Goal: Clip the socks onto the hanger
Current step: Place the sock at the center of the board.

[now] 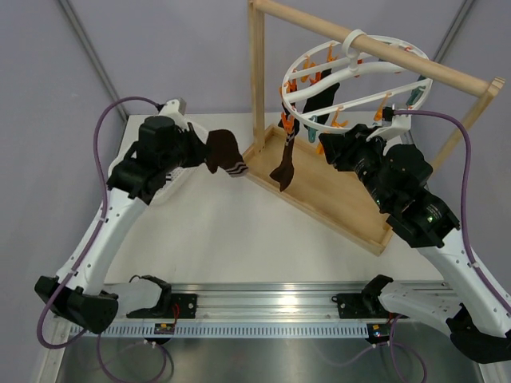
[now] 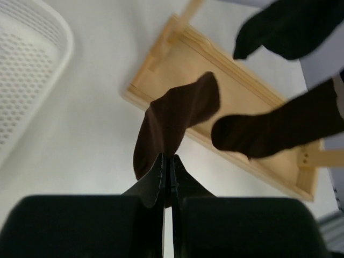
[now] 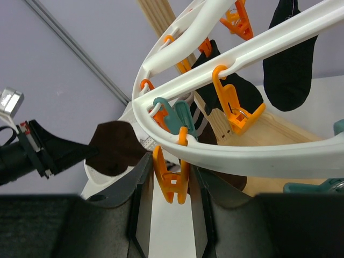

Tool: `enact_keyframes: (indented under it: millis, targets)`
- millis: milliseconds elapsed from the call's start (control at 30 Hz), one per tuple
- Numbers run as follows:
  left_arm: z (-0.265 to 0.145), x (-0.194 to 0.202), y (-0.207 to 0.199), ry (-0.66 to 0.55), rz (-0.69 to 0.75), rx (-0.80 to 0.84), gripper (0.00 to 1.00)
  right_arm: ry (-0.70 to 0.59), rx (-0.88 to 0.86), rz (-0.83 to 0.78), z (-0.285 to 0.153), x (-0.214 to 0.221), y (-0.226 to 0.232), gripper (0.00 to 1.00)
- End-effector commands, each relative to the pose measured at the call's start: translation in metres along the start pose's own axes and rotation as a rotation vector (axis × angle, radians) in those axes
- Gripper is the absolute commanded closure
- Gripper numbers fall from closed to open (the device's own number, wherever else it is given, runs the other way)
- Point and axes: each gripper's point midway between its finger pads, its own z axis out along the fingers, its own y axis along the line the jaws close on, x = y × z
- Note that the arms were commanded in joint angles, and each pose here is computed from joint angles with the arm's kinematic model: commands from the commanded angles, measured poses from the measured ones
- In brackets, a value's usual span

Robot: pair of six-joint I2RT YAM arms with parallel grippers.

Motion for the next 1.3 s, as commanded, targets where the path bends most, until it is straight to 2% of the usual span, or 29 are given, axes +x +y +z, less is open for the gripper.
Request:
enact_keyframes:
  millis: [0, 33, 100, 133, 233, 267, 300, 400, 433, 500, 533, 567, 633, 733, 767, 967, 1100, 1267]
  targets:
    - [-0.011, 0.027, -0.033, 0.020, -0.068, 0.150, 1.00, -0.068, 0.006, 0.001, -0.003, -0.020, 0.000, 1.00]
    - [0.001, 0.059, -0.019, 0.076, -0.097, 0.106, 1.00, -0.069, 0.005, 0.003, -0.003, -0.021, 0.000, 1.00]
    - [0.009, 0.078, -0.011, 0.074, -0.147, 0.085, 1.00, -0.071, 0.006, 0.004, -0.003, -0.020, 0.000, 1.00]
    - [0.019, 0.114, 0.008, 0.133, -0.164, 0.036, 1.00, -0.071, 0.008, 0.005, -0.002, -0.020, 0.000, 1.00]
    - [0.033, 0.147, 0.032, 0.150, -0.221, -0.040, 1.00, -0.062, 0.011, 0.002, -0.001, -0.018, -0.001, 1.00]
    - [0.037, 0.170, 0.047, 0.184, -0.225, -0.087, 0.99, -0.059, 0.010, 0.002, 0.000, -0.017, 0.000, 1.00]
    - [0.040, 0.175, 0.057, 0.177, -0.232, -0.129, 0.96, -0.055, 0.011, 0.002, 0.001, -0.015, -0.001, 1.00]
    - [0.041, 0.183, 0.083, 0.182, -0.187, -0.249, 0.81, -0.041, 0.008, 0.001, 0.004, -0.011, 0.000, 1.00]
    - [0.039, 0.180, 0.089, 0.172, -0.167, -0.278, 0.64, -0.038, 0.009, 0.002, 0.005, -0.009, 0.000, 1.00]
    - [0.033, 0.165, 0.102, 0.141, -0.109, -0.354, 0.48, -0.032, 0.007, 0.000, 0.006, -0.008, 0.001, 1.00]
    - [0.030, 0.159, 0.104, 0.128, -0.088, -0.370, 0.33, -0.030, 0.007, -0.001, 0.007, -0.007, 0.001, 1.00]
    - [0.024, 0.153, 0.110, 0.115, -0.059, -0.402, 0.25, -0.029, 0.009, -0.001, 0.007, -0.007, 0.000, 1.00]
    - [0.018, 0.138, 0.105, 0.106, 0.034, -0.380, 0.19, -0.031, 0.009, -0.002, 0.007, -0.008, 0.000, 1.00]
    - [0.013, 0.137, 0.087, 0.160, 0.175, -0.297, 0.18, -0.033, 0.010, -0.002, 0.007, -0.008, 0.000, 1.00]
    - [0.014, 0.151, 0.071, 0.213, 0.251, -0.223, 0.18, -0.031, 0.006, 0.000, 0.007, -0.007, 0.001, 1.00]
    - [0.008, 0.230, 0.011, 0.418, 0.483, 0.012, 0.22, -0.020, 0.005, -0.003, 0.010, -0.004, 0.002, 1.00]
    - [0.010, 0.267, 0.007, 0.537, 0.630, 0.024, 0.35, -0.018, 0.003, 0.000, 0.008, -0.004, 0.002, 1.00]
    - [0.027, 0.275, -0.007, 0.537, 0.628, 0.054, 0.49, -0.019, -0.002, 0.002, 0.008, -0.005, 0.003, 1.00]
